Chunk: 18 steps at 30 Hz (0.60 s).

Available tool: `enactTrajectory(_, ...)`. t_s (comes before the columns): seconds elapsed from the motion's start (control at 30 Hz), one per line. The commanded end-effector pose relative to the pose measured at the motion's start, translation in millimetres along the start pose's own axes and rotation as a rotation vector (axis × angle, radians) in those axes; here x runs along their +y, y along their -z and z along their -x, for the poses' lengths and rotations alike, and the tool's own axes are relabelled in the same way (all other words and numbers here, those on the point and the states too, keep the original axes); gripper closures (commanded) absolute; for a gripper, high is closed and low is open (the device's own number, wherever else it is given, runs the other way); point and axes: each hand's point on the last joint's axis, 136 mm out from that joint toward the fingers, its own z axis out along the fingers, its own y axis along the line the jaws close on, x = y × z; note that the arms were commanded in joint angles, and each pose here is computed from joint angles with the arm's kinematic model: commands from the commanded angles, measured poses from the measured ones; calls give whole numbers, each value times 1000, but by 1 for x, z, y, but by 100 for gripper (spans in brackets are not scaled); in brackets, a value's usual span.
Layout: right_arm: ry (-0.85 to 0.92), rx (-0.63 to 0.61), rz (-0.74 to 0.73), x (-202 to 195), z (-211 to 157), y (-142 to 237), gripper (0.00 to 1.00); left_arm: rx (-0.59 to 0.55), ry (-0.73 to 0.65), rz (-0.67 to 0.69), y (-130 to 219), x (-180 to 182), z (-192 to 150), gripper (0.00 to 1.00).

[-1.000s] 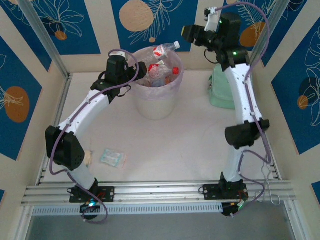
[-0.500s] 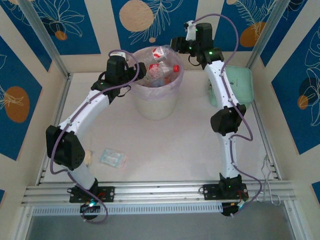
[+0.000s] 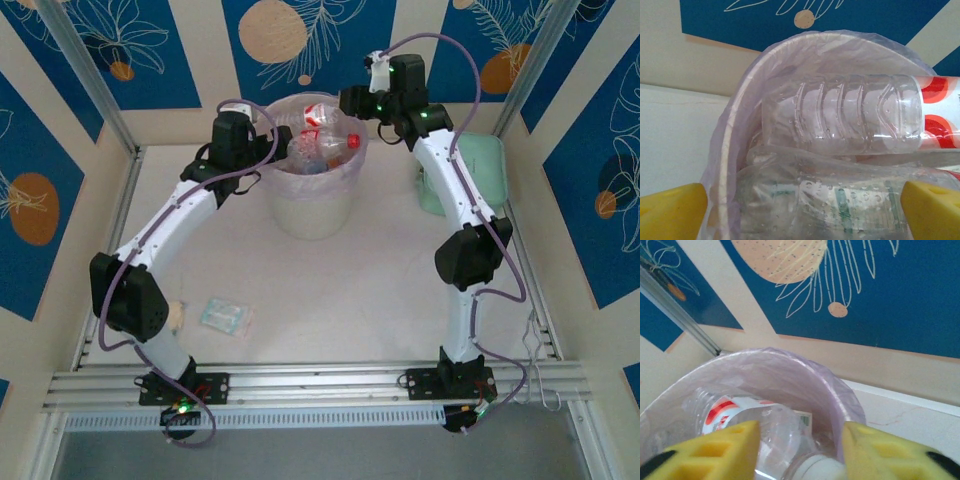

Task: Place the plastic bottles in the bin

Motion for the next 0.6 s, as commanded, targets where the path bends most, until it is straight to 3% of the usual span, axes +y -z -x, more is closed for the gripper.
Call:
enactTrajectory(0.0,42,-61,25,22,33,36,45,-48,-55,-20,36,-12,31,1)
enactTrajectory(0.17,27,-75,-3,19,40,68,36,-120,-101,-8,74,-12,60,1)
enactTrajectory(0.33,-27,-72,-39,10,27,107,32,-118,-138,-16,105,-9,54,1)
enactTrajectory(0.47,-109,-61,-77,-4,-7,142,32,-102,-131,-149,123,-37,41,1)
enactTrajectory(0.57,-180,-25,-128,-16,-44,167,32,-92,-207,-190,128,-67,30,1)
